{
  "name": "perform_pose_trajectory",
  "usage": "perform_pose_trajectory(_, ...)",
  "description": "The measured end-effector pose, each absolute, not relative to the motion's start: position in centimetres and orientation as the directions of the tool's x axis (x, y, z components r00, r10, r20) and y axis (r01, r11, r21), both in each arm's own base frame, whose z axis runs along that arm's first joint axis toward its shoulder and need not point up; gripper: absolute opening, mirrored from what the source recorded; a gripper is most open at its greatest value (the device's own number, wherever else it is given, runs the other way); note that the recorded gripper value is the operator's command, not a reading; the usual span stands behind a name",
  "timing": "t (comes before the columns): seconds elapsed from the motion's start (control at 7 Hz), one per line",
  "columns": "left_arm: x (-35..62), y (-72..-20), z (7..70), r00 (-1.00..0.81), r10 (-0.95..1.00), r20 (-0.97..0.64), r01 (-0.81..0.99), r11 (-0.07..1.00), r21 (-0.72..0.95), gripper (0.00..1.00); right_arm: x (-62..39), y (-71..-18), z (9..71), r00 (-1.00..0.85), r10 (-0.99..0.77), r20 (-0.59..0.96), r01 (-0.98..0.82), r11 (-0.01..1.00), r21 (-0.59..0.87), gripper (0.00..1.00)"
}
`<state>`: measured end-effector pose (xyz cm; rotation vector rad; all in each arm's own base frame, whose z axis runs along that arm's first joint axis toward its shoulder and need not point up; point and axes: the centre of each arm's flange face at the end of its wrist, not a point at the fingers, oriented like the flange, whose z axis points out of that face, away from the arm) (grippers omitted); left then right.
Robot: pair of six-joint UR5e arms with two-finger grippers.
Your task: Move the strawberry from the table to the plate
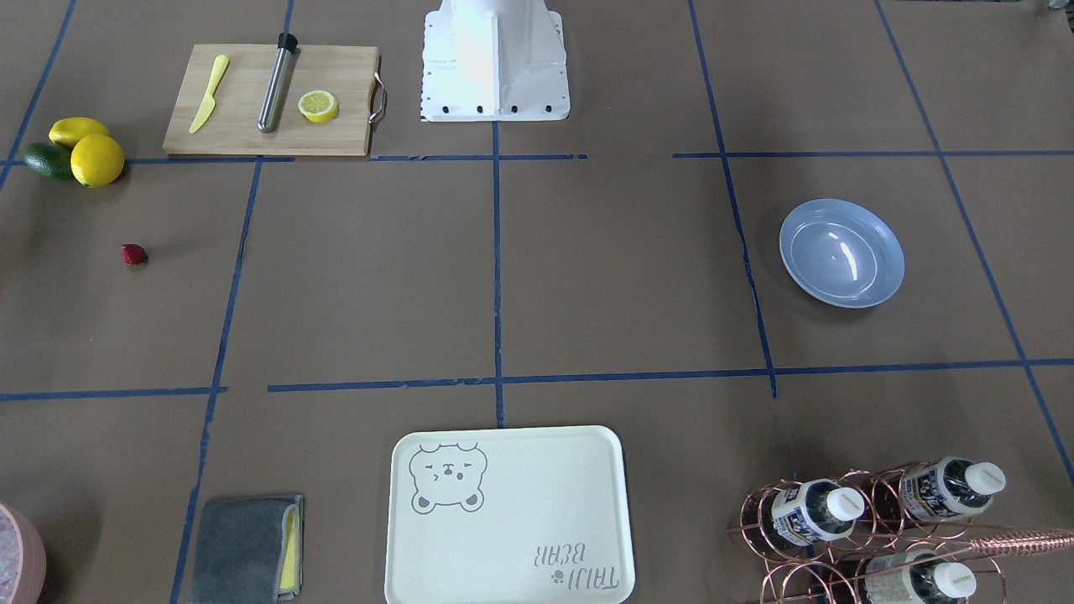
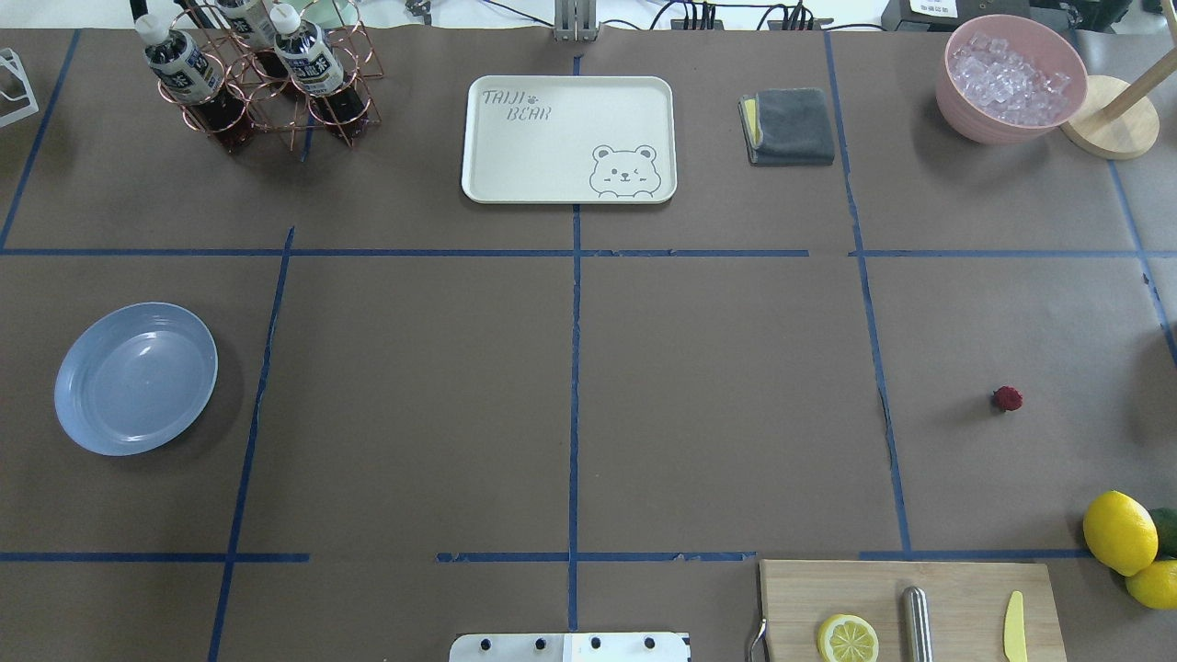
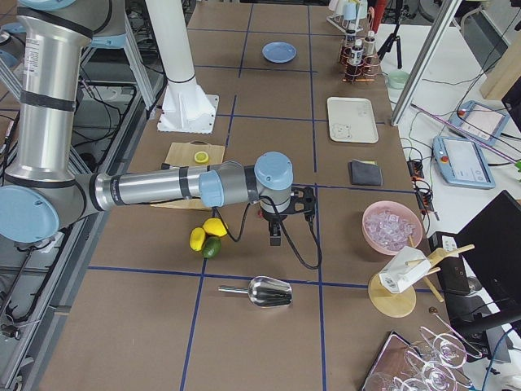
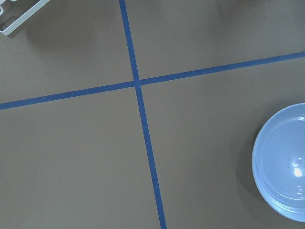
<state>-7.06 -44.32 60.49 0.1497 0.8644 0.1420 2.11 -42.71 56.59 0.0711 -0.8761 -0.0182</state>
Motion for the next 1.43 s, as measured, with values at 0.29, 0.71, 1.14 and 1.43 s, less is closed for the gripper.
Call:
perform_pose_trajectory(0.29,-7.1,-43.8,60.8,0.638,0.200,-0.744,-0.075,0.977,0.199,1.00,2.2,-42.8,56.4,0.643,-0.040,0.764,-0.015,0.998,0.065,1.00)
perform_pose_trajectory(0.71,-7.1,-42.8,59.4,0.641,0.232,-0.732,-0.080,0.968,0.237,1.00,2.2,-42.6,56.4,0.642,-0.040,0.765,-0.018,0.998,0.067,1.00)
perform_pose_trajectory(1.14,-6.9,-42.7,60.5,0.633,0.269,-0.726,-0.084,0.956,0.280,1.00,2.2,-42.2,56.4,0.638,-0.036,0.769,-0.020,0.998,0.063,1.00)
perform_pose_trajectory(1.43,-4.7,-42.7,63.0,0.498,0.280,-0.821,-0.089,0.958,0.272,1.00,2.2,-42.1,56.6,0.640,-0.031,0.768,-0.020,0.998,0.057,1.00)
